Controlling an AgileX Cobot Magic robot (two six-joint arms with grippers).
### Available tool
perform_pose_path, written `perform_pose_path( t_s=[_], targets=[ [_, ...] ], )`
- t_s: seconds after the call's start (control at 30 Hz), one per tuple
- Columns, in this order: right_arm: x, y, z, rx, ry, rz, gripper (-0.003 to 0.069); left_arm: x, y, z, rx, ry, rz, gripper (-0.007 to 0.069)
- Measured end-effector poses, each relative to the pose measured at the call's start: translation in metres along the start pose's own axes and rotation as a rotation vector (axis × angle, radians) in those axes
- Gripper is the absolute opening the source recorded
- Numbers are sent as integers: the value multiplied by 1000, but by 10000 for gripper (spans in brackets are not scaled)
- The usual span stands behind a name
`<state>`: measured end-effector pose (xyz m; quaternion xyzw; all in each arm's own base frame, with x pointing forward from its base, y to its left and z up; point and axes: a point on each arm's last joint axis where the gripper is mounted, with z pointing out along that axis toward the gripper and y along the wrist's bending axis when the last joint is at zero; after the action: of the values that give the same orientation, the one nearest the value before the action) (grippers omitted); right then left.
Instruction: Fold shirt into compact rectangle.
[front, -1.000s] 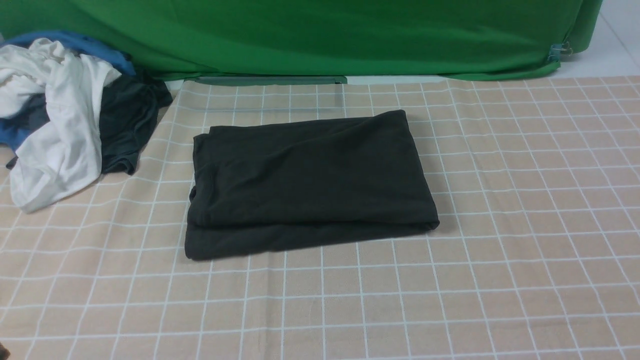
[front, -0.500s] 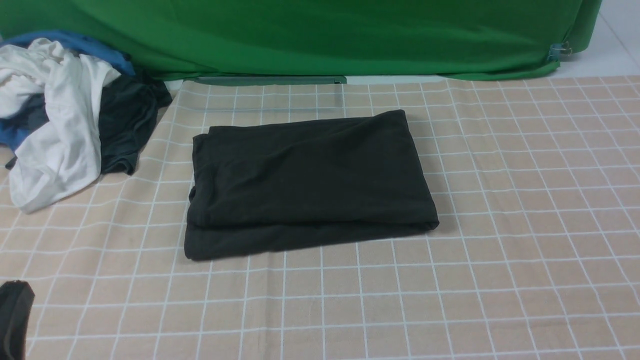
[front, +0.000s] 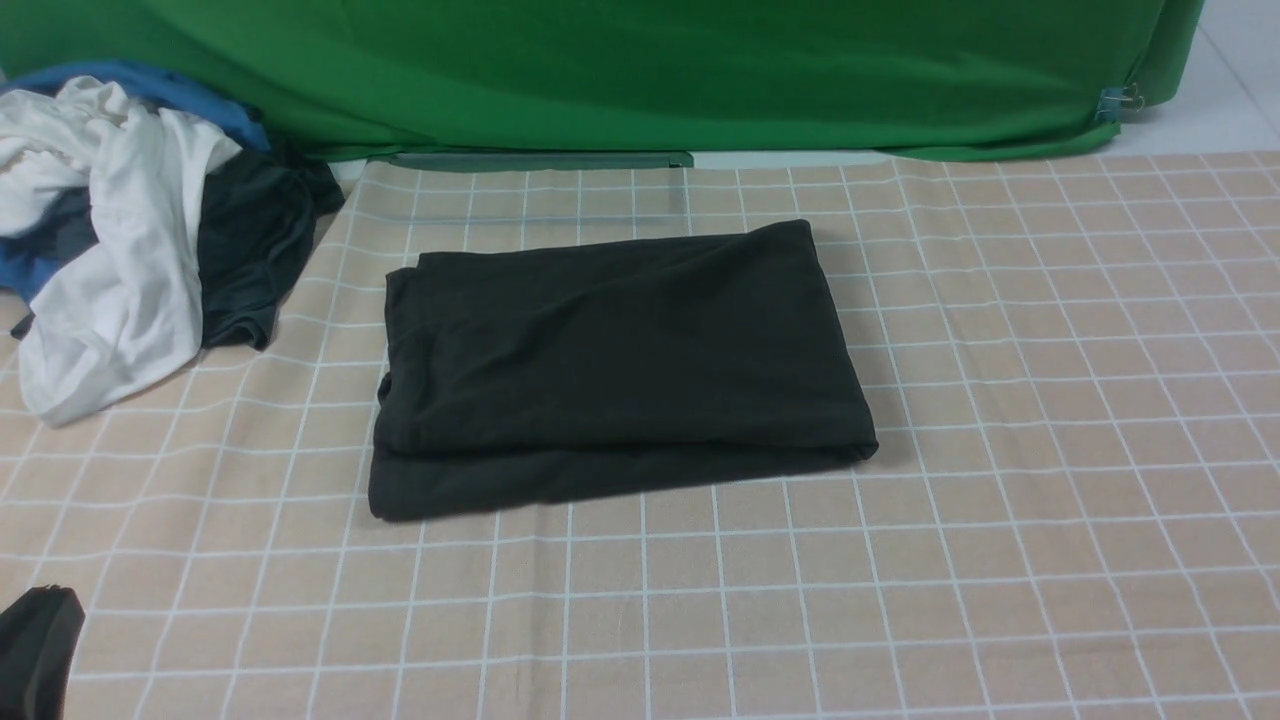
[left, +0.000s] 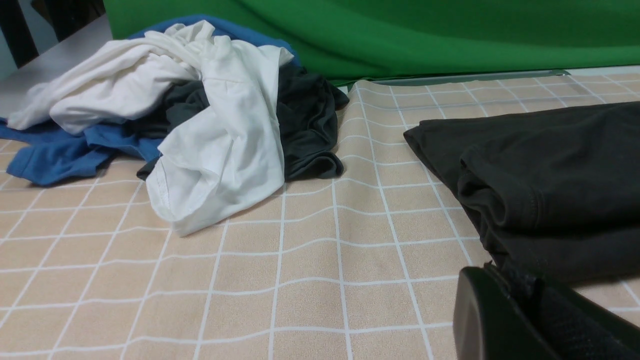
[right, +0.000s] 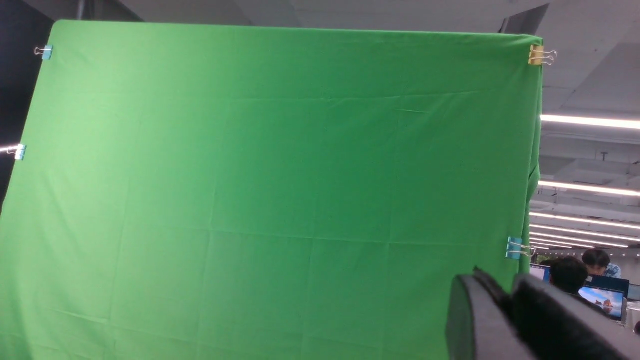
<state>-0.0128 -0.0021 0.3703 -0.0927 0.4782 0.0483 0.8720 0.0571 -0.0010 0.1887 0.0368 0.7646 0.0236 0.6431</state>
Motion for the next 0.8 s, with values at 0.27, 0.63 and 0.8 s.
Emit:
perform_pose_path(
  t_s=[0.27,0.63,0.8],
  targets=[
    [0,0,0,0,0,0,158,0,0,0,0,0,0,20],
    [21,4,1,10,133,-63,180,0,0,0,0,1,2,20],
    [83,7,-3,112,378,-142,190,0,0,0,0,1,2,20]
  ],
)
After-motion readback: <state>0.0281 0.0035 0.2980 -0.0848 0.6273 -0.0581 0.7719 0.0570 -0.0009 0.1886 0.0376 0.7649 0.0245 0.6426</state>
